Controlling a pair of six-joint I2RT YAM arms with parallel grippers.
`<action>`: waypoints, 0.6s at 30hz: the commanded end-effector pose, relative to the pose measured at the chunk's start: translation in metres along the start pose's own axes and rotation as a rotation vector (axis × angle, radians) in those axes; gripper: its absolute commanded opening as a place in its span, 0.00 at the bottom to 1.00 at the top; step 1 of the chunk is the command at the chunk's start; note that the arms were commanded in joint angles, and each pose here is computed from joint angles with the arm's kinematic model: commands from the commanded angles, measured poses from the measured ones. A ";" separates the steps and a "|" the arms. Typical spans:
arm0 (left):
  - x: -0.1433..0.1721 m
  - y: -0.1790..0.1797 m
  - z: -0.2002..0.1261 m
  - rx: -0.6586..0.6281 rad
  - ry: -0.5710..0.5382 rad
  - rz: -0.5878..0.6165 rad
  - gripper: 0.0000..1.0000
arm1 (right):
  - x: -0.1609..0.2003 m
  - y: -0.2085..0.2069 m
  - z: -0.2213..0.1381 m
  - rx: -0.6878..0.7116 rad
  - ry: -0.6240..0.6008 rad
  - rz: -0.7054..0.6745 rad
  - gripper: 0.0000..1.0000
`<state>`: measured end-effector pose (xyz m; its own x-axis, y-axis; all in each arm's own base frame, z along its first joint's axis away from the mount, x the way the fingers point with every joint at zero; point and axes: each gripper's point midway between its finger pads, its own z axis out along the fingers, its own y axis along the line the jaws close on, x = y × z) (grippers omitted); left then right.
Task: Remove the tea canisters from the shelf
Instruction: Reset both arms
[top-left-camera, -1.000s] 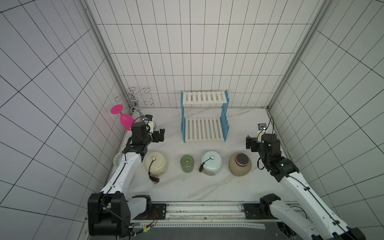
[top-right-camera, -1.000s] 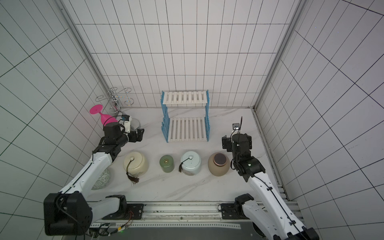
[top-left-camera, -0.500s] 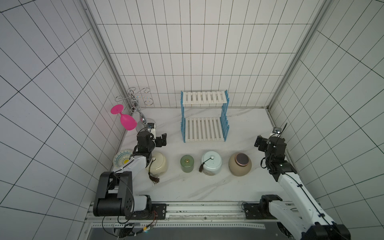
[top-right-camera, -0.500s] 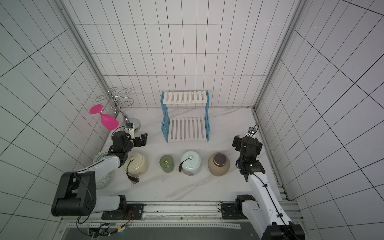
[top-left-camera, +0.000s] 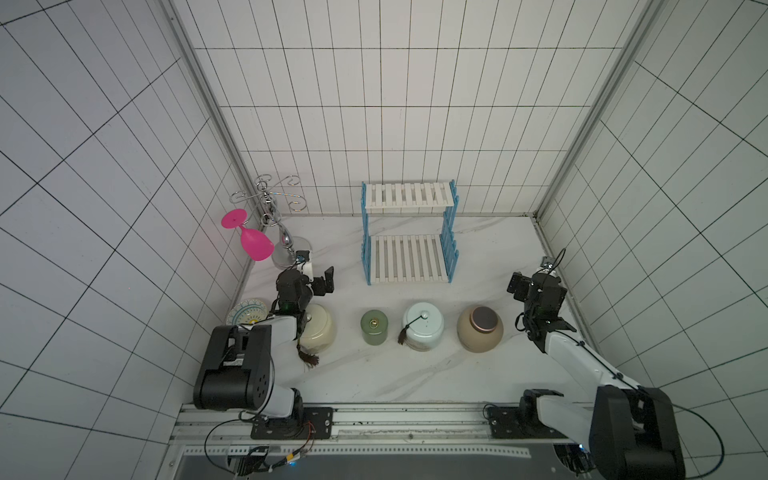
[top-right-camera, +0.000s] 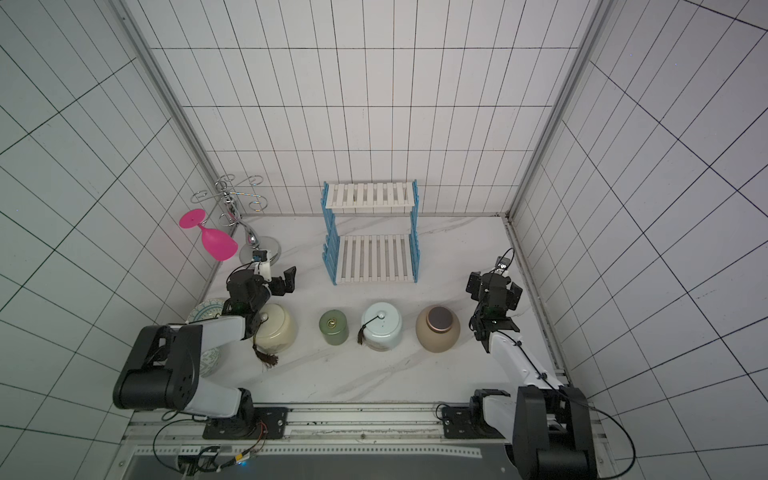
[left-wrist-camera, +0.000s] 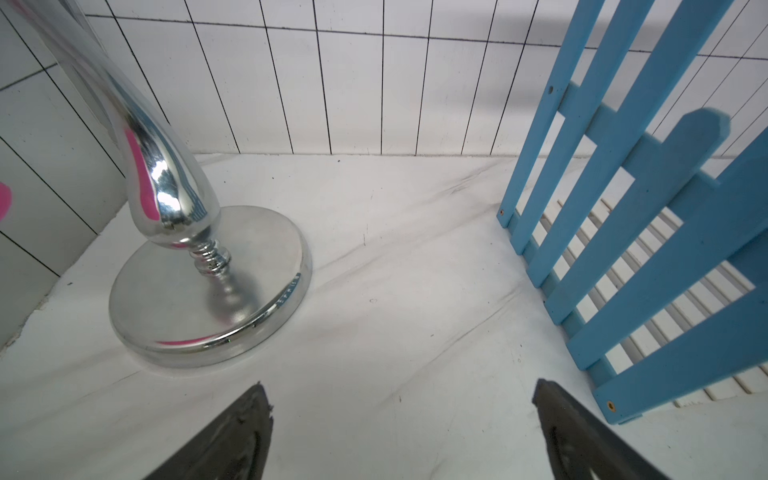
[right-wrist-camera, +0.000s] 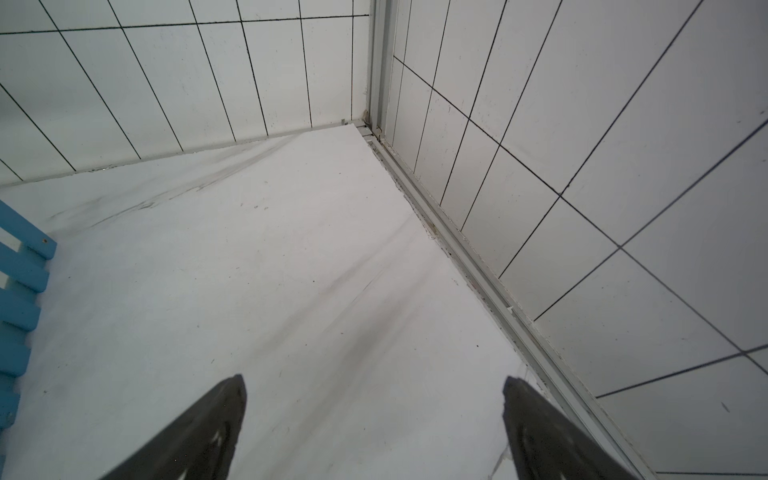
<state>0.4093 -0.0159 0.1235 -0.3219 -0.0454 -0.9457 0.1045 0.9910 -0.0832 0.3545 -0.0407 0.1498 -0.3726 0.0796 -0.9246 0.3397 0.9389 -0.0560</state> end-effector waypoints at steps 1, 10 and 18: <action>0.001 0.015 0.000 -0.061 -0.055 -0.024 0.99 | -0.004 -0.003 0.010 0.022 -0.039 0.019 0.99; 0.006 0.042 0.003 -0.221 -0.042 -0.090 0.99 | 0.005 0.003 0.030 0.013 -0.041 0.002 1.00; 0.006 0.042 0.003 -0.226 -0.050 -0.087 0.99 | 0.010 0.006 0.036 0.001 -0.034 -0.011 1.00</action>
<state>0.4123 0.0226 0.1158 -0.2634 -0.1241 -0.9567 -0.1126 0.9889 -0.0973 0.3813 -0.0432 0.1224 -0.3716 0.0621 -0.9263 0.3371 0.9387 -0.0723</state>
